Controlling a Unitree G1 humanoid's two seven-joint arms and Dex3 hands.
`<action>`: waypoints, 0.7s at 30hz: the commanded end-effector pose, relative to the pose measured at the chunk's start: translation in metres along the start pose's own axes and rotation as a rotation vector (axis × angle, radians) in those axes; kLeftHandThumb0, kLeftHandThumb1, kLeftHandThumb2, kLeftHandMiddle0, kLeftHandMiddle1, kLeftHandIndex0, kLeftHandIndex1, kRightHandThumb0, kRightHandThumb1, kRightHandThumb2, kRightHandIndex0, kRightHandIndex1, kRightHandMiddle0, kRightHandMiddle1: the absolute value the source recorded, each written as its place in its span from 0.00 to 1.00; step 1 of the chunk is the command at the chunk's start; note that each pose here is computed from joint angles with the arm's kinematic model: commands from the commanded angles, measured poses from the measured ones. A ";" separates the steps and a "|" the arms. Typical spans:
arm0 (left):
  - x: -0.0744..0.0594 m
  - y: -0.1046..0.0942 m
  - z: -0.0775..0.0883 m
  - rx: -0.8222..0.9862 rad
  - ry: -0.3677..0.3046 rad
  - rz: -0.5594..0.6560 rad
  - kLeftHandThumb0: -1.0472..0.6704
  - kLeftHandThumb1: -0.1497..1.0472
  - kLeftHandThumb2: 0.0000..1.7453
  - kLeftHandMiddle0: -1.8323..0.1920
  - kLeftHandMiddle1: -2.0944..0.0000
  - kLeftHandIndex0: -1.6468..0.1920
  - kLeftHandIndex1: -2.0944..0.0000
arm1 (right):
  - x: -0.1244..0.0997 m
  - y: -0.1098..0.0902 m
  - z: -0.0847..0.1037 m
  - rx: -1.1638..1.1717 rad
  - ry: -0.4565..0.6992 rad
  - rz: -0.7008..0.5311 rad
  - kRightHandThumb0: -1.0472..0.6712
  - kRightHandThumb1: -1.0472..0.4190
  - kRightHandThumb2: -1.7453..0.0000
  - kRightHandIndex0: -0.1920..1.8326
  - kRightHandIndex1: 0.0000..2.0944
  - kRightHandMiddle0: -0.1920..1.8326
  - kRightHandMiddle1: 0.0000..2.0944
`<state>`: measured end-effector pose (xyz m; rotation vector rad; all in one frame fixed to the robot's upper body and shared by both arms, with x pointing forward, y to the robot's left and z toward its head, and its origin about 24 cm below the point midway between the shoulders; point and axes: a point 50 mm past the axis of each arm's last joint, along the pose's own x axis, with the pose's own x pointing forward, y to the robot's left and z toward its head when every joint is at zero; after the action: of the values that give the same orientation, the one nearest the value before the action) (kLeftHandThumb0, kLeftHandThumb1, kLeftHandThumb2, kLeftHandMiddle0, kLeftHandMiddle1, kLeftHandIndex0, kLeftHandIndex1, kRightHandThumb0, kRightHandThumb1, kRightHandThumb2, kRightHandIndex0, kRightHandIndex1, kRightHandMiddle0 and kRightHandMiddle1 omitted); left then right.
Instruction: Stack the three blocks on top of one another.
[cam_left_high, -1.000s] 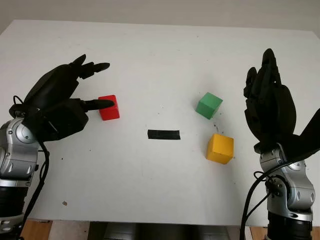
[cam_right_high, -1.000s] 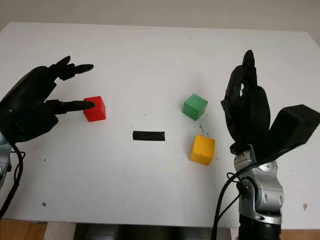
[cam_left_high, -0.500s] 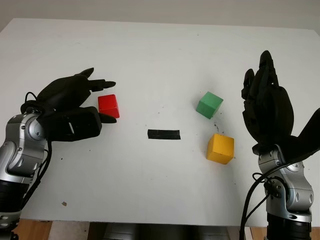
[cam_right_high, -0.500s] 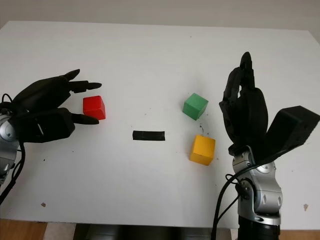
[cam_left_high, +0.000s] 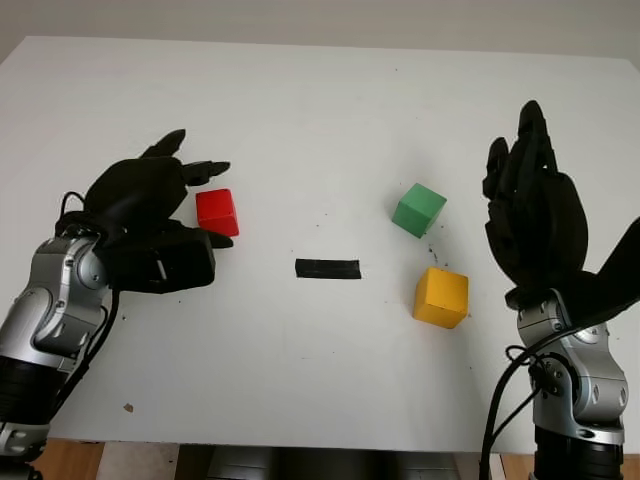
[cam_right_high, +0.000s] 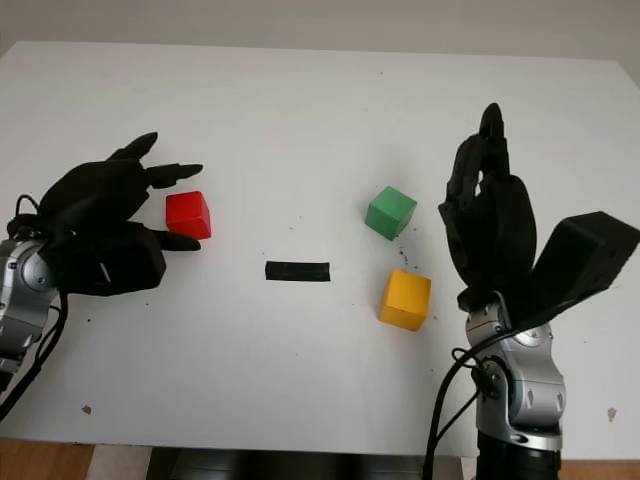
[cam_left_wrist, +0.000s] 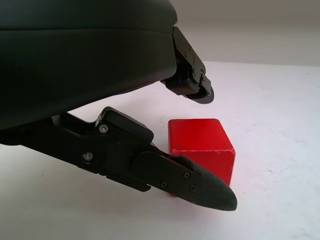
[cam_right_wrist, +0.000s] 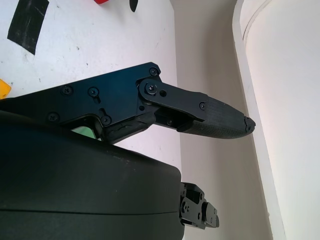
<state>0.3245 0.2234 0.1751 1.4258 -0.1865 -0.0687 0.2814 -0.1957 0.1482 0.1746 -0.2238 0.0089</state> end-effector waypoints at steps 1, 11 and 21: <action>0.000 -0.006 0.001 0.010 -0.002 0.004 0.17 0.95 0.03 0.91 0.97 0.64 0.95 | -0.002 -0.001 0.005 -0.008 -0.016 -0.004 0.19 0.00 0.60 0.00 0.00 0.00 0.00; 0.001 -0.010 0.000 0.046 0.011 0.040 0.20 0.96 0.03 0.89 0.97 0.61 0.92 | -0.002 -0.002 0.004 0.003 -0.017 0.002 0.20 0.00 0.60 0.00 0.00 0.00 0.00; 0.002 -0.012 -0.001 0.074 0.014 0.024 0.20 0.97 0.03 0.86 0.97 0.77 0.56 | -0.002 -0.002 0.004 0.000 -0.020 -0.002 0.20 0.00 0.60 0.00 0.00 0.00 0.00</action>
<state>0.3272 0.2235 0.1653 1.4864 -0.2006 -0.0241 0.2812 -0.1967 0.1483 0.1764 -0.2236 0.0106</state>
